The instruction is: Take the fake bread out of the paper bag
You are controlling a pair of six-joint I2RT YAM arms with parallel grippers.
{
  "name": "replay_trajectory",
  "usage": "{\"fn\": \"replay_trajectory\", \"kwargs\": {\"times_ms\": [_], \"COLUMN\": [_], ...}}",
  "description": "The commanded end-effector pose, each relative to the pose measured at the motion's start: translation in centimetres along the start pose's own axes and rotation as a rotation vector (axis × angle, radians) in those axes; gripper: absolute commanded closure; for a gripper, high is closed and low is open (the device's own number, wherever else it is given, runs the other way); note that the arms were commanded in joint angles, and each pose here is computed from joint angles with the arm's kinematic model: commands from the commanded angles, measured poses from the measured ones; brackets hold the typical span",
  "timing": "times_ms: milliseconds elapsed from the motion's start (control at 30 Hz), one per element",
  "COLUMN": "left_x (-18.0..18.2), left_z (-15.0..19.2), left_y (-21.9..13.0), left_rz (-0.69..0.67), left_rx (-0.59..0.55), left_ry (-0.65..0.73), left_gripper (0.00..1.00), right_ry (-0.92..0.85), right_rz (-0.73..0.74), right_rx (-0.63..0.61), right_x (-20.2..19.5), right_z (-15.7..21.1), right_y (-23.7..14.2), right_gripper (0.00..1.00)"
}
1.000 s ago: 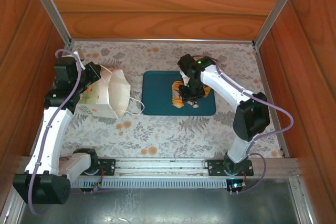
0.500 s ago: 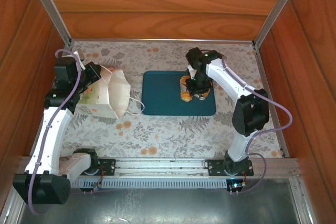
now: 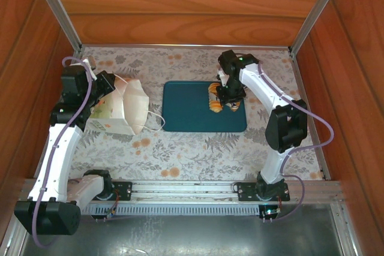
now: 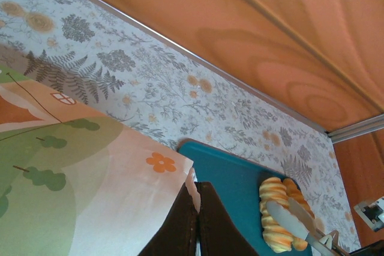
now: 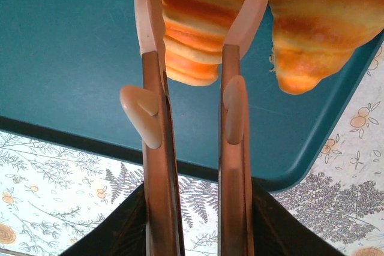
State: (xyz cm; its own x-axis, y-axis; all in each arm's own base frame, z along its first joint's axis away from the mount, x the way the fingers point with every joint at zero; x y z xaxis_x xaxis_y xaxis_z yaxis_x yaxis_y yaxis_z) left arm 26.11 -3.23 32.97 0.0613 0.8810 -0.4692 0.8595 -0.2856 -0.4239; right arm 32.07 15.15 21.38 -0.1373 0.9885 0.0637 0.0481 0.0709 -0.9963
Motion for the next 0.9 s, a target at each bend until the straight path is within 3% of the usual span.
{"fn": "replay_trajectory", "kwargs": {"times_ms": [0, 567, 867], "left_x": [-0.47, -0.45, -0.38], "left_z": [-0.54, -0.40, -0.34], "left_y": [-0.50, -0.48, -0.40], "left_rz": [0.023, 0.026, 0.023], "left_rx": [-0.033, -0.029, -0.027], "left_ry": [-0.005, -0.007, -0.009], "left_gripper": [1.00, 1.00, 1.00], "right_ry": [-0.001, -0.012, -0.071], "right_rz": [0.018, 0.030, 0.023], "right_rx": [0.000, -0.011, 0.014], "right_x": [-0.49, -0.95, -0.90], "right_z": [-0.48, -0.79, -0.67], "right_y": [-0.05, -0.37, 0.25], "right_gripper": [0.59, 0.53, 0.61]}}
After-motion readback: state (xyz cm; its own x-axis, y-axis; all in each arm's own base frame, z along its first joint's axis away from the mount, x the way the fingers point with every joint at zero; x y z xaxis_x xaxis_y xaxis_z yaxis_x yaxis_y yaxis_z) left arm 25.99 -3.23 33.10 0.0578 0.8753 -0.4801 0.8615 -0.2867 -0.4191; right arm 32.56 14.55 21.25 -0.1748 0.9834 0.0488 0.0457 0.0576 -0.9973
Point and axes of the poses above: each hand's point on the last joint's axis, 136 mm out from that joint toward the fingers, its own y axis out along the fingers, its own x axis along the line the jaws close on, z = x × y, the point moved 8 cm from there along -y, back along the fingers, and after that the axes turned 11 degrees about y, right-handed, at the moved point
